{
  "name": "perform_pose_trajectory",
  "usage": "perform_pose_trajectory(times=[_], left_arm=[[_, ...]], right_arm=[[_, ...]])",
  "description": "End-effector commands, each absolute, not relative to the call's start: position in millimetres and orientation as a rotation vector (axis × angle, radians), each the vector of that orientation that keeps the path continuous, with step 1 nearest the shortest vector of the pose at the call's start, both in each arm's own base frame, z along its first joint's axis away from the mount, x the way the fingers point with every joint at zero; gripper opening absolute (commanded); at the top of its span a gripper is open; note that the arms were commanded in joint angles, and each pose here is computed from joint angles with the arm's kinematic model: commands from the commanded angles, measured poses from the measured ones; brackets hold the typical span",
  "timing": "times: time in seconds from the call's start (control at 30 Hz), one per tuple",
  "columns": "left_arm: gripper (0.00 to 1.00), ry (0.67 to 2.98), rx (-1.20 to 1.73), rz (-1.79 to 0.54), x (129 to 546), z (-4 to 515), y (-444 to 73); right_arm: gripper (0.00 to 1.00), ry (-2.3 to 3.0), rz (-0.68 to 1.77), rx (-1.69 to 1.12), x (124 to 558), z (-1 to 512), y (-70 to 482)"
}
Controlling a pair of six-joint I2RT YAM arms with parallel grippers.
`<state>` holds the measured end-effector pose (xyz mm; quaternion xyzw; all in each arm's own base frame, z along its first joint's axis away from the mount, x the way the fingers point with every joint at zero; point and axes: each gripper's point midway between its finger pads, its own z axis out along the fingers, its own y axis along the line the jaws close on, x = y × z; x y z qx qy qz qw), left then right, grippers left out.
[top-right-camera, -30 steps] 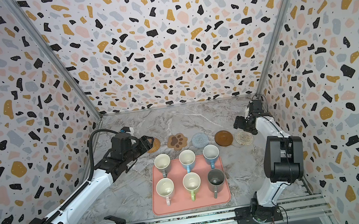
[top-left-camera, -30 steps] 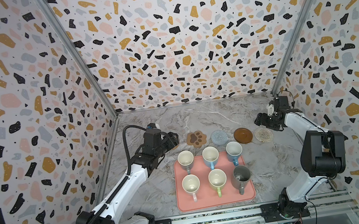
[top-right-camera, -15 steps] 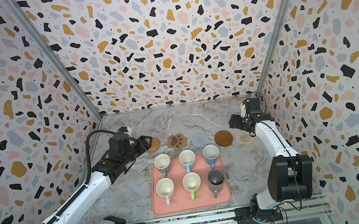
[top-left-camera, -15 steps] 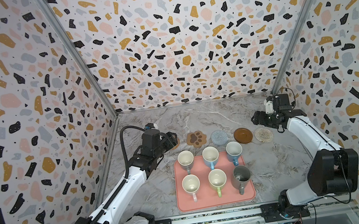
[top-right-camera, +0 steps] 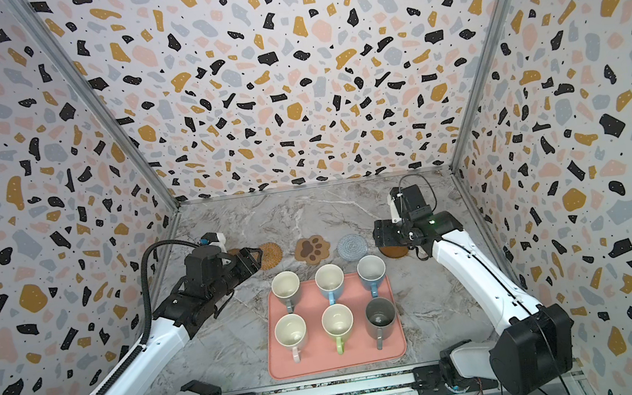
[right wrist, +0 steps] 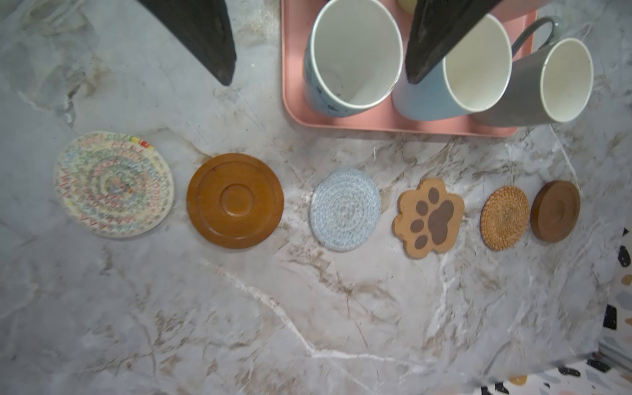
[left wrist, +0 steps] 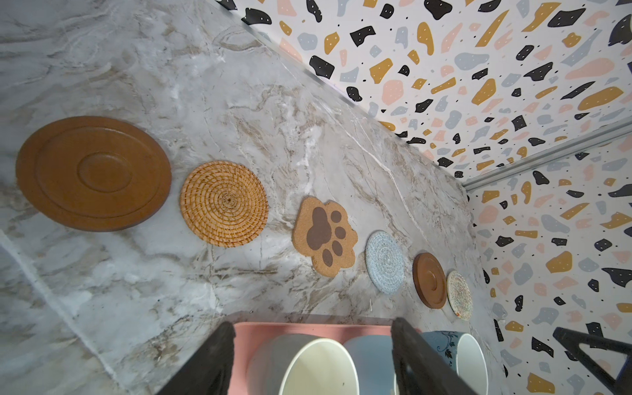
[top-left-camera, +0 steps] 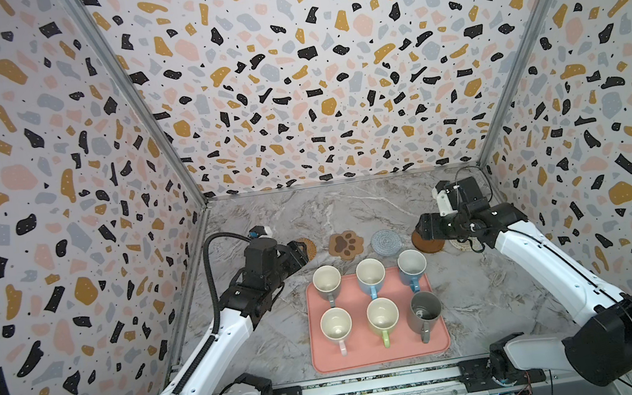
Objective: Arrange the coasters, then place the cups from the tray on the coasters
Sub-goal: 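Swing the right gripper back over the white mug on the tray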
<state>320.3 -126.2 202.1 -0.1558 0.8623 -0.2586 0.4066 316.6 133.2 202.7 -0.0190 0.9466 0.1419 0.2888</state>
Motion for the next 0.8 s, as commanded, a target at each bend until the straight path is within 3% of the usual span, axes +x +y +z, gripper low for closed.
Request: perform_pose_trajectory(times=[0.0,0.43,0.77], left_arm=[[0.73,2.149,-0.406,-0.655,321,206,-123],[0.73,2.149,-0.426,-0.644,318,203,-119],[0.73,2.135,-0.449,-0.647,316,203,-117]], right_arm=[[0.79,2.63,0.296,-0.049,285,186,133],[0.76,2.778,0.248,-0.172,232,147,151],[0.72,2.809,0.24,-0.195,233,122,158]])
